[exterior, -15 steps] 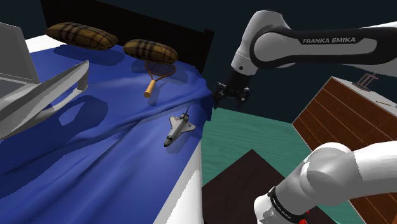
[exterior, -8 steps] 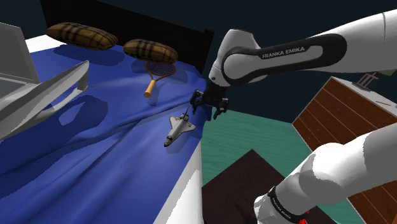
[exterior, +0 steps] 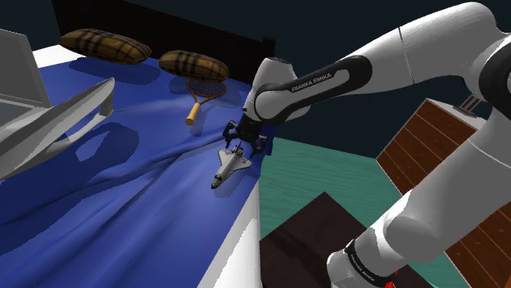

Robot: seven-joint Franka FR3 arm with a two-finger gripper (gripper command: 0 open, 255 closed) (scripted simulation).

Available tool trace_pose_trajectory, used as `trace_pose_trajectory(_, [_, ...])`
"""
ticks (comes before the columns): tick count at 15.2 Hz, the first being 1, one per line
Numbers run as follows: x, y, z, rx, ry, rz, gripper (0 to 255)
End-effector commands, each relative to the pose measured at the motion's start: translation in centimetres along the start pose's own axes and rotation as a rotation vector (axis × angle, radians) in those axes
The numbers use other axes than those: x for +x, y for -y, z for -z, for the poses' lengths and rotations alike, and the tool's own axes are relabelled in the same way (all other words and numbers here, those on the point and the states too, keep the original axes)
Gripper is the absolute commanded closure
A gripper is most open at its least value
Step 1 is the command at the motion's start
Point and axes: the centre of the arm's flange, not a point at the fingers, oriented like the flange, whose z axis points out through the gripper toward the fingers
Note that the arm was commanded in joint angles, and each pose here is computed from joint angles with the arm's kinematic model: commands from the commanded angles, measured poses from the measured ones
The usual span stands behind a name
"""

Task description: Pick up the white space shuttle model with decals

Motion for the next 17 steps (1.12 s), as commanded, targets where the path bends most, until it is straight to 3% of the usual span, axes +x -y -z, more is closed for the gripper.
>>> trace_pose_trajectory(1, [0.7,1.4,-1.9,0.012,-0.004,-0.071,0])
trace_pose_trajectory(2, [1.1,2.1,-2.8,0.017,-0.006,-0.103,0])
trace_pose_trajectory(9, [1.3,1.7,-6.5,0.017,-0.006,-0.103,0])
trace_pose_trajectory(12, [1.3,1.7,-6.8,0.017,-0.006,-0.103,0])
trace_pose_trajectory(13, [1.3,1.7,-6.8,0.017,-0.006,-0.103,255])
trace_pose_trajectory(17, [1.2,1.7,-6.8,0.017,-0.006,-0.103,255])
